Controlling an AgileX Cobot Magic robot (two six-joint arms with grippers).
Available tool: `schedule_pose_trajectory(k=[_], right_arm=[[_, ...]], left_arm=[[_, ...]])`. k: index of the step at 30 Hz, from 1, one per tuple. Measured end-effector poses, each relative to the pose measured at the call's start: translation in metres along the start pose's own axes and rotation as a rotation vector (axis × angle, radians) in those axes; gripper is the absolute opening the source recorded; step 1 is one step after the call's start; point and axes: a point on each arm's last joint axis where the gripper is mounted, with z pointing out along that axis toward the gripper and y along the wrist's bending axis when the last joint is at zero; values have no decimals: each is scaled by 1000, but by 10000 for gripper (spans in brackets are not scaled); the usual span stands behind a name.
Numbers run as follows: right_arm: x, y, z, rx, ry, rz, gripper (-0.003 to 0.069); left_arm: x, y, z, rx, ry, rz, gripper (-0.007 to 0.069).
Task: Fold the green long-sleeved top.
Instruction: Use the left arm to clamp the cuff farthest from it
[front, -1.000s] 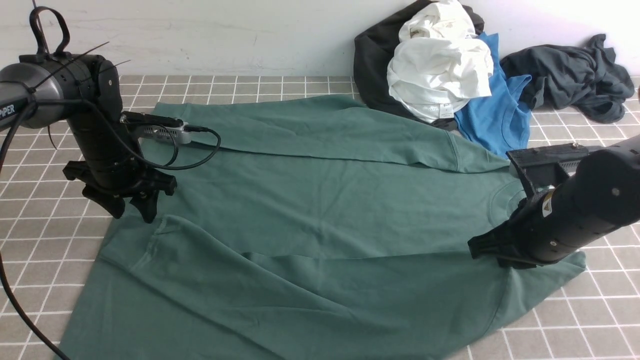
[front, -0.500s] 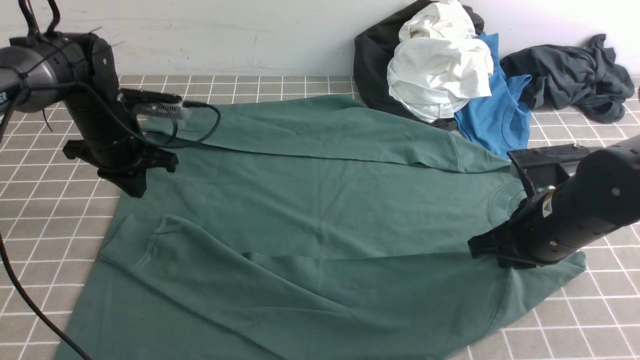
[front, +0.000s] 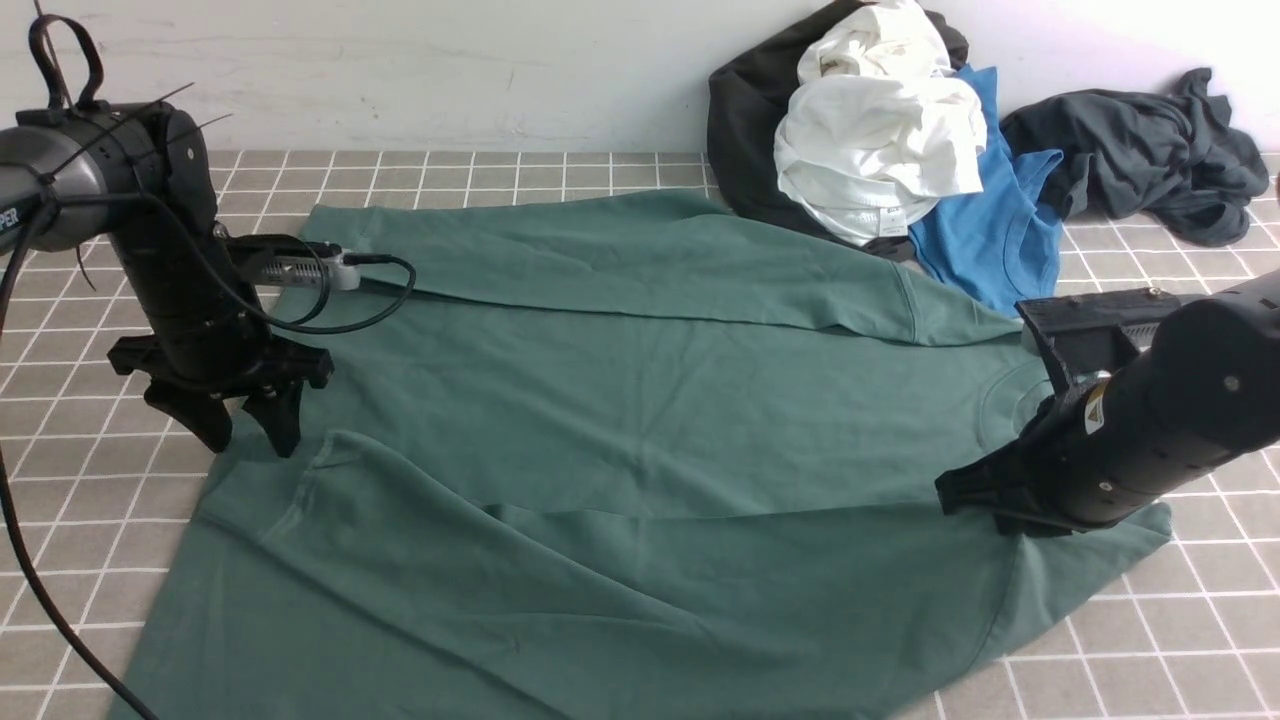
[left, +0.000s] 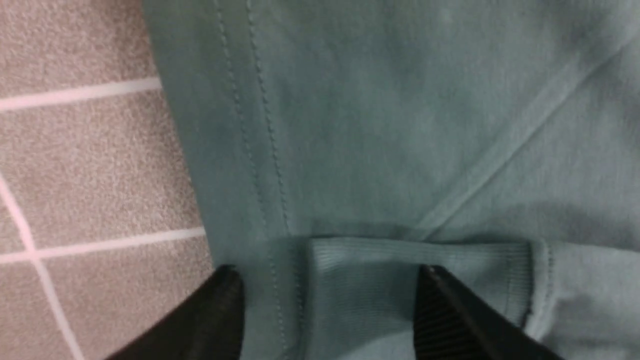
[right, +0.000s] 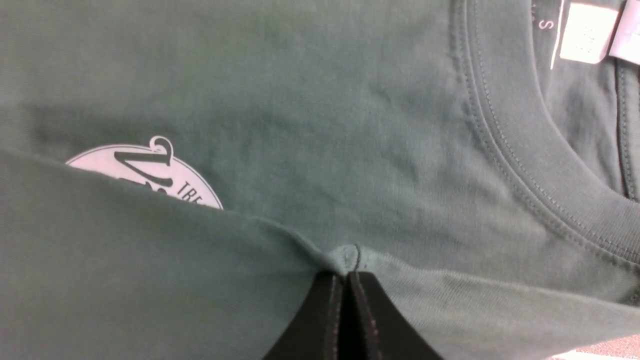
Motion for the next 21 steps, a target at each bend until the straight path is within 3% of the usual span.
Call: schedule_pose_trajectory(k=[1, 4, 7, 9, 21], right_arm=[[0, 0, 0, 0, 0, 0, -6], [0, 0, 0, -1, -3, 0, -6], [0, 0, 0, -1, -4, 0, -6], [0, 0, 0, -1, -4, 0, -6], [0, -3, 0, 38, -3, -26, -6]], left_arm=[[0, 0, 0, 0, 0, 0, 424], [0, -1, 3, 14, 4, 24, 325], [-1, -2, 6, 31, 9, 37, 115], [-1, -2, 5, 30, 8, 44, 41], [6, -5, -64, -38, -180, 74, 5]])
